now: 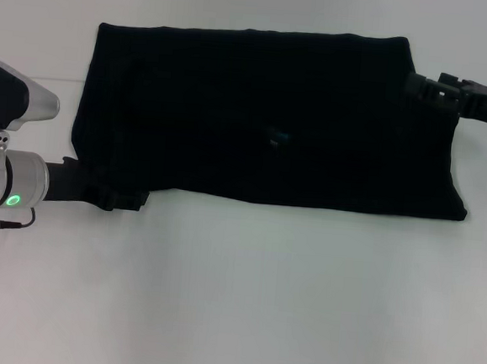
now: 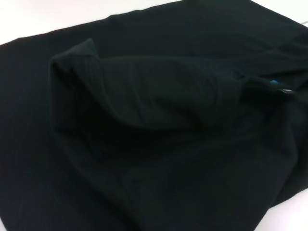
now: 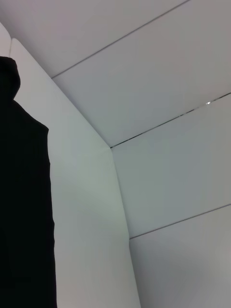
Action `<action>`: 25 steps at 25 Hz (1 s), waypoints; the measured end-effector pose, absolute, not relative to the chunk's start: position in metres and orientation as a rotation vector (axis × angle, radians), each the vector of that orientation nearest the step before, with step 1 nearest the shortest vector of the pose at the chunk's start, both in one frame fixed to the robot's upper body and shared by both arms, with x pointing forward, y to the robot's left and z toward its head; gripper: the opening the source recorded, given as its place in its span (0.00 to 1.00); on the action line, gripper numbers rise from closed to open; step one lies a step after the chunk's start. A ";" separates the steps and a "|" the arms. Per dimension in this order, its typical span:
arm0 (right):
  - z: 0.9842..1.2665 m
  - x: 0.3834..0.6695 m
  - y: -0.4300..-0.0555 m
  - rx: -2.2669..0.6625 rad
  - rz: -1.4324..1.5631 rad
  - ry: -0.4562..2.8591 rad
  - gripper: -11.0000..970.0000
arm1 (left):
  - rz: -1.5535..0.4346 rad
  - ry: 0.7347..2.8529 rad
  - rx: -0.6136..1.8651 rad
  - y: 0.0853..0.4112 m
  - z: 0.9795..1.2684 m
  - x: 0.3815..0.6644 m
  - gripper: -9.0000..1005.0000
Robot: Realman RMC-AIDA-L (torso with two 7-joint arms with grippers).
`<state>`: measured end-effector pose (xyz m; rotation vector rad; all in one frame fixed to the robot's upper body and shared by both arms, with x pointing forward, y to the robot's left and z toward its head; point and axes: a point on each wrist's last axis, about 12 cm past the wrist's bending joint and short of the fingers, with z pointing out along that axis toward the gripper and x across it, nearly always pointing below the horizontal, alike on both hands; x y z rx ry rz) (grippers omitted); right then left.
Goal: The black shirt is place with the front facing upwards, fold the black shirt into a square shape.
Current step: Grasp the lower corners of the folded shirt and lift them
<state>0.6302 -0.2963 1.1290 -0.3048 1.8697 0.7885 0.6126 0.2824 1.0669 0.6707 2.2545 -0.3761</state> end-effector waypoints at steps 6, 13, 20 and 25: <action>1.130 0.631 -0.296 -0.306 0.789 1.868 0.87 | -0.350 2.251 0.621 0.290 1.071 0.616 0.93; 1.131 0.631 -0.296 -0.305 0.788 1.864 0.86 | -0.338 2.271 0.601 0.296 1.073 0.618 0.59; 1.131 0.631 -0.296 -0.305 0.788 1.863 0.86 | -0.340 2.283 0.613 0.294 1.070 0.618 0.30; 1.131 0.631 -0.296 -0.305 0.787 1.862 0.85 | -0.337 2.291 0.633 0.292 1.069 0.618 0.08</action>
